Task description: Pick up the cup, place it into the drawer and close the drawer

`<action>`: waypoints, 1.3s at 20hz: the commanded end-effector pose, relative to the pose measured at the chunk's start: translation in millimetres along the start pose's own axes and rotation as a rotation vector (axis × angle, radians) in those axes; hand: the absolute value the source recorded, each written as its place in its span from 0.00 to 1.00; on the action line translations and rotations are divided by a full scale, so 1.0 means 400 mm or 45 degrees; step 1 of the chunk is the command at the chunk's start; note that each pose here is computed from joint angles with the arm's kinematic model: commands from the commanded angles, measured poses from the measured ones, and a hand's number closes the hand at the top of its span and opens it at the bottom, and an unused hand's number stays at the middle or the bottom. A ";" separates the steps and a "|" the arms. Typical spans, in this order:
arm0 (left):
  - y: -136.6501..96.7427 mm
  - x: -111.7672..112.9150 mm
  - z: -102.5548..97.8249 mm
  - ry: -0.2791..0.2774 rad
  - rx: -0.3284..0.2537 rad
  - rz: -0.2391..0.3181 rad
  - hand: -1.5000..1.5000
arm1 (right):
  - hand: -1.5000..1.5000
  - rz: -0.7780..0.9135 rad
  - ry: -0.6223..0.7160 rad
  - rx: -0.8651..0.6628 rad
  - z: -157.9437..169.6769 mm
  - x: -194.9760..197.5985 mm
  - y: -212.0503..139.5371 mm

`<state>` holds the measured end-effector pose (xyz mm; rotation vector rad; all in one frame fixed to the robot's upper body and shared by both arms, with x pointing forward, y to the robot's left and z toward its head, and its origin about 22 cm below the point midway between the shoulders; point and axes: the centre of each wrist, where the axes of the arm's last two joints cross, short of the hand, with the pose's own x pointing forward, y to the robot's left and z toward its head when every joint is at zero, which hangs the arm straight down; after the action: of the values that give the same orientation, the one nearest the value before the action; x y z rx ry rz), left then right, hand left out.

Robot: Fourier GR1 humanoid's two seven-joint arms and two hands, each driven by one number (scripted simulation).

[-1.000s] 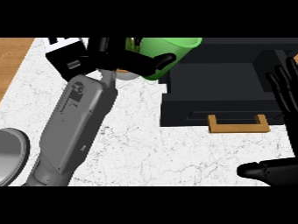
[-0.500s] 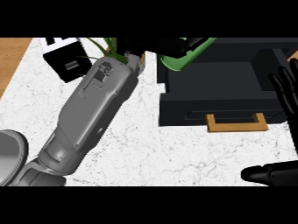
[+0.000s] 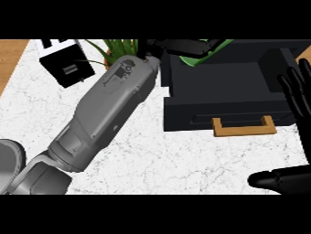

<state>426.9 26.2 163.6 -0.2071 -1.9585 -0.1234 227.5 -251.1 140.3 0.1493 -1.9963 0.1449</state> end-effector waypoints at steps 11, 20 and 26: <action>-0.008 -0.097 0.034 0.084 -0.070 -0.190 1.00 | 0.00 -0.037 -0.014 0.072 -0.050 -0.007 0.000; -0.038 -0.092 0.037 0.108 -0.040 -0.393 0.00 | 0.00 -0.043 -0.051 0.103 -0.054 -0.012 0.005; -0.044 -0.080 0.035 0.076 -0.066 -0.210 0.00 | 0.00 -0.104 -0.051 0.102 -0.039 0.005 0.042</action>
<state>424.0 8.5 130.1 -0.0091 -1.8921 -0.3212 244.4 -239.0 143.1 0.2621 -2.0234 0.1816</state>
